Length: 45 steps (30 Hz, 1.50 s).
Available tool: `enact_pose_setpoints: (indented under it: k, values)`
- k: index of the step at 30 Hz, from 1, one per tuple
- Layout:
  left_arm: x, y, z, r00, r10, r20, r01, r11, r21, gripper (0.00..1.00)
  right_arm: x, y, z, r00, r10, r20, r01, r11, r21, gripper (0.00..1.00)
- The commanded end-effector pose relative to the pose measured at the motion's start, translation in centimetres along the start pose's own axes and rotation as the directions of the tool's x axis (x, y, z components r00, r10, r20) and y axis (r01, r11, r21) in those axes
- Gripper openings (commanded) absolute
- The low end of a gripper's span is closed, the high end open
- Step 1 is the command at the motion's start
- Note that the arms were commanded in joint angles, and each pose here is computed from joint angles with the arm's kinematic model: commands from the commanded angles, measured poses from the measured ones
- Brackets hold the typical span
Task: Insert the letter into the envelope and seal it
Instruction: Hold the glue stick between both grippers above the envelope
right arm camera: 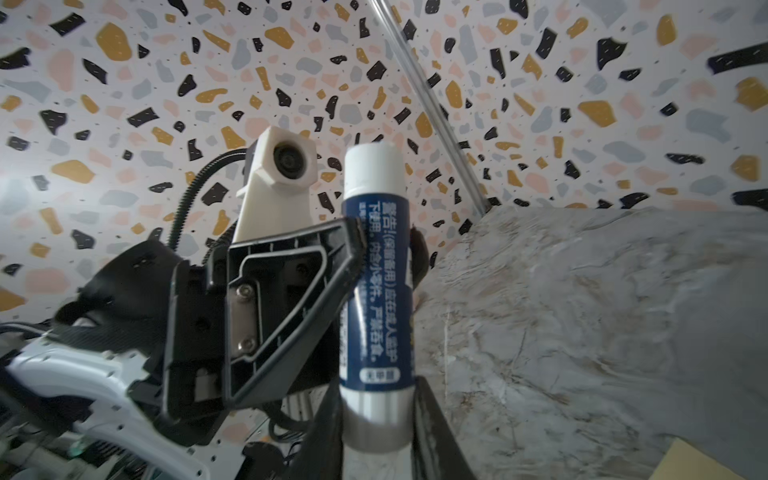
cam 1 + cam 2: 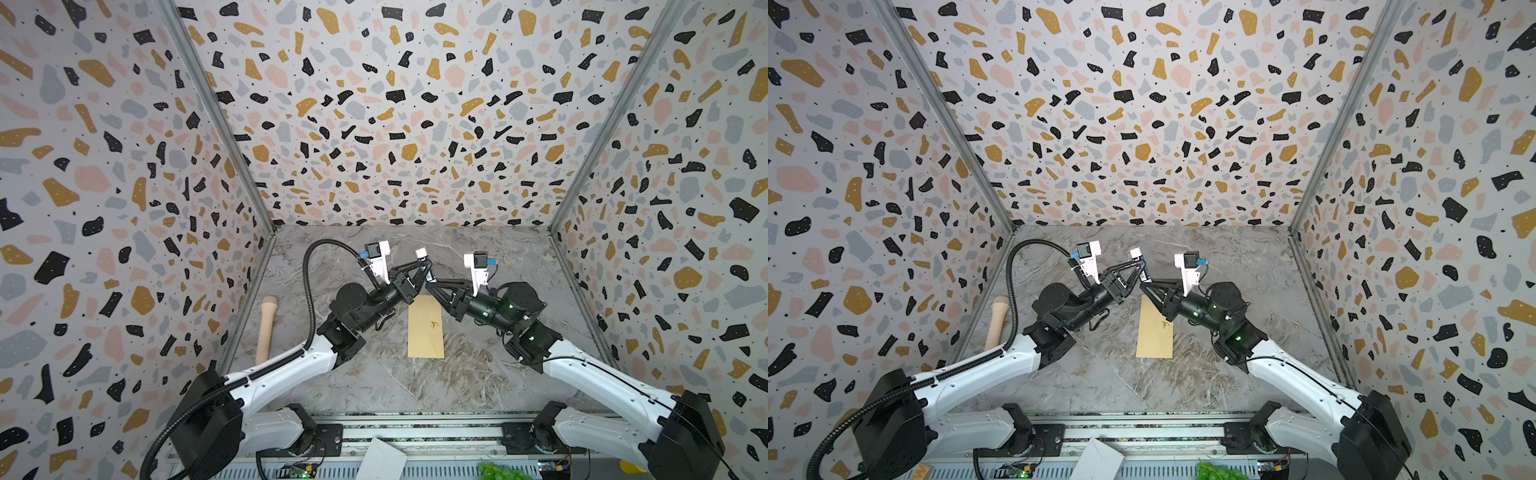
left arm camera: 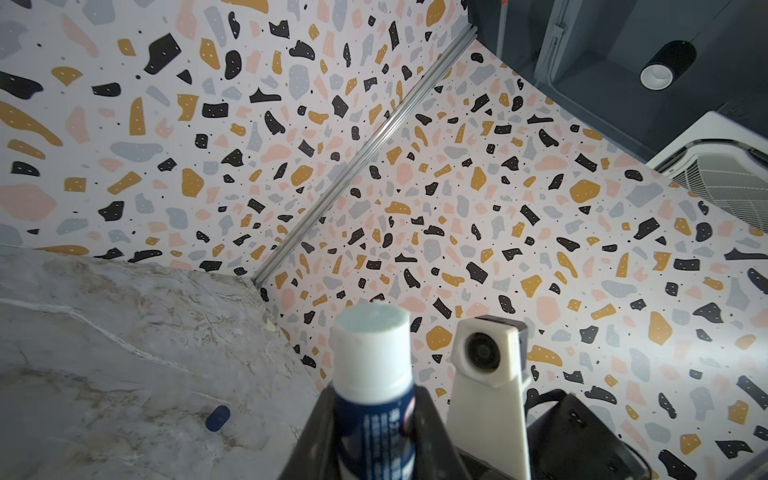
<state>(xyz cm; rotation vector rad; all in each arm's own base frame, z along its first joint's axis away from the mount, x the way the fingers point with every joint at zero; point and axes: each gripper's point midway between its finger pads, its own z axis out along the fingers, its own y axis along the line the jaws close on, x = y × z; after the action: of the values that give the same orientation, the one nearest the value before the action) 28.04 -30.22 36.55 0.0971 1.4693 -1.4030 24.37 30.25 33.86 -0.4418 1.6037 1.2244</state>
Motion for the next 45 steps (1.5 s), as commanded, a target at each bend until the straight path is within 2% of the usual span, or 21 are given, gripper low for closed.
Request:
enact_pose_setpoints:
  k: [1,3,6,7,10,12,14,16,18,20,22,24,25,28,30,33,38,39,45]
  values:
    - [1.6,1.9,0.0,0.994,0.083,-0.07,-0.089,0.992,-0.092,0.0,-3.8,-2.1,-1.0,0.954,-0.3,0.001,0.277,0.882,0.38,0.02]
    - [1.9,2.3,0.1,0.994,0.081,-0.079,-0.089,0.99,-0.107,0.0,-3.9,-2.1,-1.0,0.914,-0.403,-0.055,0.375,0.782,0.498,0.01]
    - [2.4,2.6,0.5,0.993,0.077,-0.091,-0.087,0.99,-0.112,0.0,-3.7,-1.7,-0.7,0.818,-0.554,-0.156,0.512,0.575,0.638,0.0]
    - [2.5,2.6,0.6,0.993,0.074,-0.092,-0.084,0.99,-0.113,0.0,-3.8,-1.4,-0.7,0.783,-0.594,-0.185,0.539,0.497,0.68,0.0]
    - [2.6,2.7,0.7,0.994,0.062,-0.088,-0.072,0.991,-0.116,0.0,-3.8,-1.1,-0.5,0.702,-0.663,-0.259,0.577,0.317,0.753,0.0]
    - [2.6,2.7,0.8,0.994,0.06,-0.087,-0.069,0.991,-0.114,0.0,-3.6,-1.1,-0.4,0.671,-0.683,-0.29,0.588,0.252,0.768,0.0]
    - [2.5,2.7,0.8,0.995,0.058,-0.086,-0.067,0.991,-0.114,0.0,-3.3,-1.1,-0.2,0.657,-0.692,-0.3,0.597,0.235,0.767,0.0]
    - [2.5,2.6,0.8,0.995,0.056,-0.084,-0.066,0.992,-0.112,0.0,-2.8,-1.0,0.2,0.663,-0.69,-0.291,0.609,0.271,0.745,0.0]
    - [2.4,2.5,0.8,0.995,0.06,-0.082,-0.068,0.992,-0.11,0.0,-2.4,-0.9,0.4,0.687,-0.677,-0.265,0.614,0.345,0.71,0.04]
    - [2.2,2.3,0.7,0.995,0.066,-0.079,-0.074,0.992,-0.104,0.0,-1.8,-0.5,0.7,0.724,-0.653,-0.222,0.613,0.462,0.641,0.17]
    - [1.7,1.6,0.7,0.995,0.073,-0.068,-0.079,0.993,-0.084,0.0,-1.4,-0.1,0.8,0.788,-0.597,-0.152,0.578,0.631,0.517,0.36]
    - [1.0,0.9,0.6,0.996,0.077,-0.054,-0.08,0.995,-0.063,0.0,-1.3,0.4,0.4,0.85,-0.521,-0.078,0.507,0.769,0.389,0.53]
    - [0.6,0.5,0.5,0.996,0.078,-0.045,-0.08,0.996,-0.049,0.0,-1.5,0.6,-0.1,0.876,-0.481,-0.039,0.467,0.823,0.323,0.6]
    - [-0.4,-1.1,0.3,0.998,0.063,-0.021,-0.063,0.998,0.009,0.0,-1.8,0.9,-1.5,0.932,-0.359,0.039,0.35,0.924,0.152,0.71]
    - [-0.9,-2.2,0.2,0.999,0.046,-0.01,-0.046,0.997,0.057,0.0,-1.7,1.0,-2.1,0.959,-0.279,0.056,0.276,0.96,0.058,0.75]
    - [-1.3,-3.6,0.1,1.0,0.021,-0.002,-0.02,0.992,0.124,0.0,-1.8,1.0,-3.0,0.987,-0.145,0.07,0.15,0.986,-0.073,0.77]
    - [-1.4,-4.6,-0.2,1.0,-0.011,0.011,0.009,0.982,0.187,0.0,-2.5,1.4,-4.8,0.992,0.018,0.127,0.011,0.973,-0.228,0.72]
    - [-1.5,-4.6,-0.2,0.999,-0.045,0.008,0.043,0.98,0.193,0.0,-2.5,1.4,-4.8,0.992,0.036,0.124,-0.005,0.97,-0.242,0.7]
    - [-1.4,-4.6,-0.2,0.998,-0.056,0.007,0.053,0.978,0.2,0.0,-2.4,1.4,-4.4,0.988,0.097,0.117,-0.059,0.954,-0.293,0.65]
